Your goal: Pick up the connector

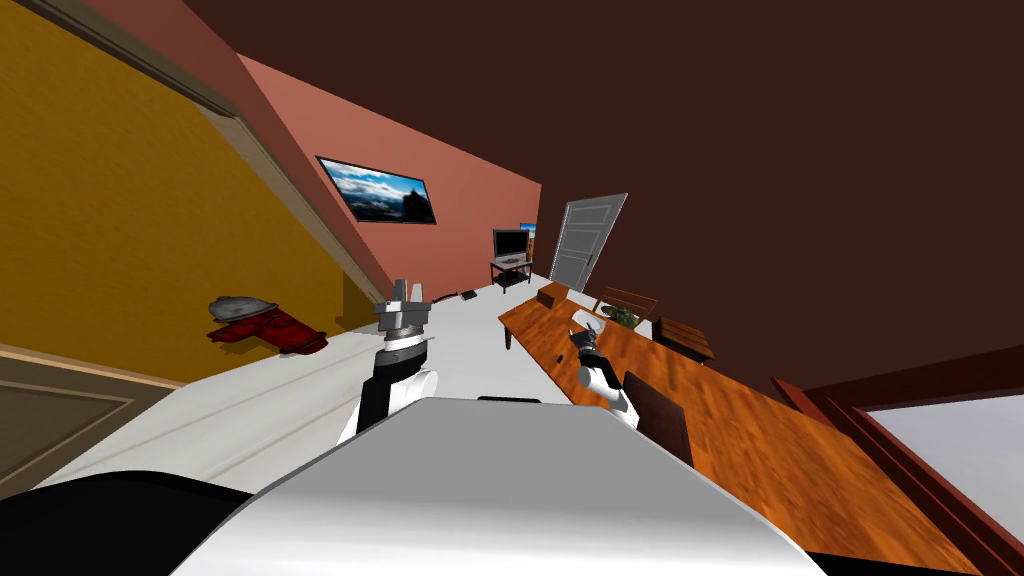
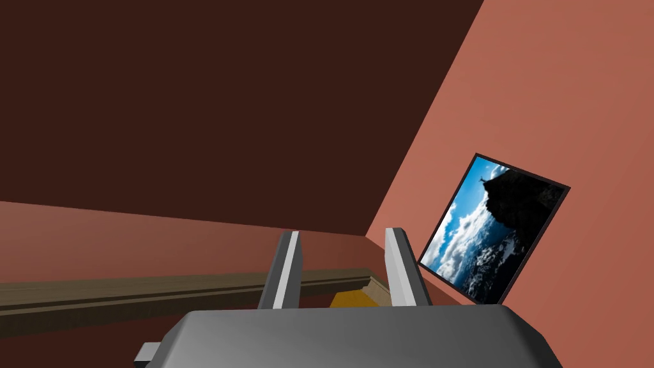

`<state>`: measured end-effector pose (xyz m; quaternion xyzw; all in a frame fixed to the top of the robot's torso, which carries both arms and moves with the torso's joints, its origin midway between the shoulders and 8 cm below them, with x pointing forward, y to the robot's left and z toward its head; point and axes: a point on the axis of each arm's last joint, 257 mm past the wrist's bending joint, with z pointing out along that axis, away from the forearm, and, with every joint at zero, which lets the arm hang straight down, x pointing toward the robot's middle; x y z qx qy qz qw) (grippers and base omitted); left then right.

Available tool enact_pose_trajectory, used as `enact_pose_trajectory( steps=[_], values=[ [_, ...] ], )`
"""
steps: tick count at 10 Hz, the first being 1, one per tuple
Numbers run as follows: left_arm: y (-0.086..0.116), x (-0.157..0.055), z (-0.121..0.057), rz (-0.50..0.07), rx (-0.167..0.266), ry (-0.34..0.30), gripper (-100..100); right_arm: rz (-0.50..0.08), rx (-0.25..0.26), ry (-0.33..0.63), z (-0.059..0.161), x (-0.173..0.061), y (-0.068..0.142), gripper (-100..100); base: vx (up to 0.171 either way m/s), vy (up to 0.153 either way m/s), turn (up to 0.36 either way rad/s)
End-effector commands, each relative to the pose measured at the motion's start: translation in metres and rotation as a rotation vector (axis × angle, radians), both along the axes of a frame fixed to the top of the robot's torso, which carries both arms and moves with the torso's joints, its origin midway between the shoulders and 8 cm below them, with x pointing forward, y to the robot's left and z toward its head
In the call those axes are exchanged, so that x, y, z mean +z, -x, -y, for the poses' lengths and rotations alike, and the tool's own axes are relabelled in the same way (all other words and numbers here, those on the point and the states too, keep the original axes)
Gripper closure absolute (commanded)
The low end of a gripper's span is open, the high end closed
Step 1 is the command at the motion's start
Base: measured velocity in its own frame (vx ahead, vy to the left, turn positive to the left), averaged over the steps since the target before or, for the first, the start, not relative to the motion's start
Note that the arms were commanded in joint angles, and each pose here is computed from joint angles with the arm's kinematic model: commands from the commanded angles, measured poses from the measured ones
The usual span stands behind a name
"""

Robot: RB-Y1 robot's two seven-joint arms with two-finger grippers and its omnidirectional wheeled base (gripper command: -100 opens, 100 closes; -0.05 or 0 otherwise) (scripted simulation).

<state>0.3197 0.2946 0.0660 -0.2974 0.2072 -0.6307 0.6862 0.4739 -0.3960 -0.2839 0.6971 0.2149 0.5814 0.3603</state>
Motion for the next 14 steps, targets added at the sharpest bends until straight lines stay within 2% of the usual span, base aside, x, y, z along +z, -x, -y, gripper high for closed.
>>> enact_pose_trajectory(
  steps=[1,2,3,4,5,6,7,8,9,11,12,13,14],
  values=[
    [0.000,0.000,0.000,0.000,0.000,0.000,0,-0.042,-0.009,-0.080,0.001,-0.024,0.000,-100,0.008,-0.012,0.031],
    [0.000,0.000,0.000,0.000,0.000,0.000,0,-0.060,-0.013,-0.084,0.002,-0.033,0.003,-100,0.007,-0.009,0.021],
    [0.000,0.000,0.000,0.000,0.000,0.000,0,-0.073,-0.018,-0.147,0.002,-0.042,-0.001,-100,0.004,-0.011,0.038],
    [0.000,0.000,0.000,0.000,0.000,0.000,0,-0.101,-0.025,-0.153,0.003,-0.056,0.004,-100,0.004,-0.009,0.024],
    [0.000,0.000,0.000,0.000,0.000,0.000,0,-0.117,-0.031,-0.216,0.003,-0.066,0.000,-100,0.004,-0.009,0.034],
    [0.000,0.000,0.000,0.000,0.000,0.000,0,-0.142,-0.038,-0.221,0.004,-0.078,0.005,-100,0.005,-0.009,0.020],
    [0.000,0.000,0.000,0.000,0.000,0.000,0,-0.161,-0.046,-0.284,0.003,-0.089,0.003,-100,0.006,-0.008,0.043],
    [0.000,0.000,0.000,0.000,0.000,0.000,0,-0.184,-0.054,-0.288,0.004,-0.101,0.008,-100,0.007,-0.010,0.023],
    [0.000,0.000,0.000,0.000,0.000,0.000,0,-0.200,-0.062,-0.350,0.003,-0.110,0.006,-100,0.006,-0.012,0.033],
    [0.000,0.000,0.000,0.000,0.000,0.000,0,-0.228,-0.072,-0.356,0.004,-0.124,0.013,-100,0.002,-0.004,0.012],
    [0.000,0.000,0.000,0.000,0.000,0.000,0,-0.256,-0.085,-0.419,0.003,-0.139,0.015,-100,0.002,-0.006,0.035],
    [0.000,0.000,0.000,0.000,0.000,0.000,0,-0.268,-0.090,-0.421,0.003,-0.145,0.018,-100,0.004,-0.008,0.022],
    [0.000,0.000,0.000,0.000,0.000,0.000,0,-0.290,-0.103,-0.482,0.001,-0.156,0.019,-100,0.006,-0.009,0.033]
  ],
)
